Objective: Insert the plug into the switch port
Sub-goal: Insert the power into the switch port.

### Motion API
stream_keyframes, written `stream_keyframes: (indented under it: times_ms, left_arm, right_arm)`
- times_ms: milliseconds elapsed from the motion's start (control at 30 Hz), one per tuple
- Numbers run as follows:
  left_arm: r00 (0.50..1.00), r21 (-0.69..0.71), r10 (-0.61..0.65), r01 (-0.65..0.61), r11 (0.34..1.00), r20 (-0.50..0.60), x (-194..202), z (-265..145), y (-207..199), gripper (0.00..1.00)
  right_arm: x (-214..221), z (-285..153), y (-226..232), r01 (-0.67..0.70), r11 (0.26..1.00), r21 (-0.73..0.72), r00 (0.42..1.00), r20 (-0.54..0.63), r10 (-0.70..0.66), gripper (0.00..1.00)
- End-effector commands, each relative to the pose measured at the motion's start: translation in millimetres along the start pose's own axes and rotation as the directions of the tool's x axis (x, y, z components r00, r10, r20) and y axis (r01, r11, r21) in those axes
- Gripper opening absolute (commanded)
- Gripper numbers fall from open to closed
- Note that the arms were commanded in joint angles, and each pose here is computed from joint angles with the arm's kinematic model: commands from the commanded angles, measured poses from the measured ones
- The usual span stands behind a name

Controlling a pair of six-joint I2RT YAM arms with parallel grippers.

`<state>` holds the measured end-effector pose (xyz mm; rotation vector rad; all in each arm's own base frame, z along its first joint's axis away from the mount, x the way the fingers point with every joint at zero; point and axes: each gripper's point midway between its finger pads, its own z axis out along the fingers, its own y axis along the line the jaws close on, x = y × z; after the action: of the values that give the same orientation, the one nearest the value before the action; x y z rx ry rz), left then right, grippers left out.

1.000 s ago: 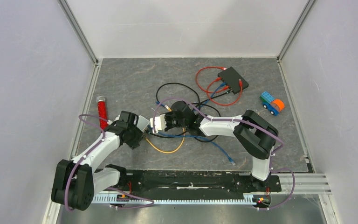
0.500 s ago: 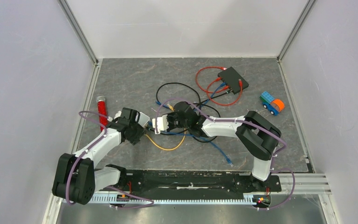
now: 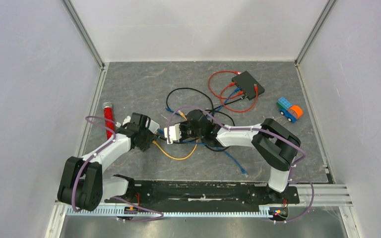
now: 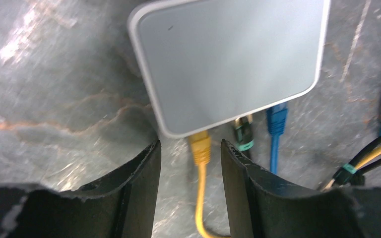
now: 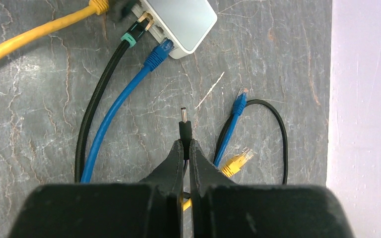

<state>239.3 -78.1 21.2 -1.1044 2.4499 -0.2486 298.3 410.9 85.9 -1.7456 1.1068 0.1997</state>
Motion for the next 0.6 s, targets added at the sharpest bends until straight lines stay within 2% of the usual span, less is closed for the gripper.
stream_keyframes:
  times_ms: [0, 67, 200, 367, 567]
  left_arm:
    - [1.000, -0.003, -0.007, 0.007, 1.000, 0.007, -6, 6, -14, 0.52]
    - [1.000, -0.017, 0.002, -0.002, 1.000, 0.001, -5, 7, -11, 0.49]
    - [0.999, -0.003, 0.037, -0.037, 0.999, -0.004, -4, 6, -11, 0.36]
    - [0.989, 0.001, 0.145, -0.145, 0.989, -0.033, -2, 0, -10, 0.19]
    - [0.953, 0.104, 0.298, -0.292, 0.951, -0.049, 4, -11, -22, 0.06]
  right_arm:
    - [-20, -11, -23, 0.009, 0.998, 0.063, 0.998, 0.060, -0.013, 0.00]
    - [-20, -12, -23, 0.013, 0.998, 0.064, 0.998, 0.059, -0.017, 0.00]
    - [-21, -11, -22, 0.017, 0.998, 0.054, 0.998, 0.066, -0.021, 0.00]
    - [-20, -10, -19, 0.008, 0.999, 0.045, 0.998, 0.068, -0.011, 0.00]
    - [-20, -11, -18, -0.010, 0.999, 0.036, 0.997, 0.082, 0.007, 0.00]
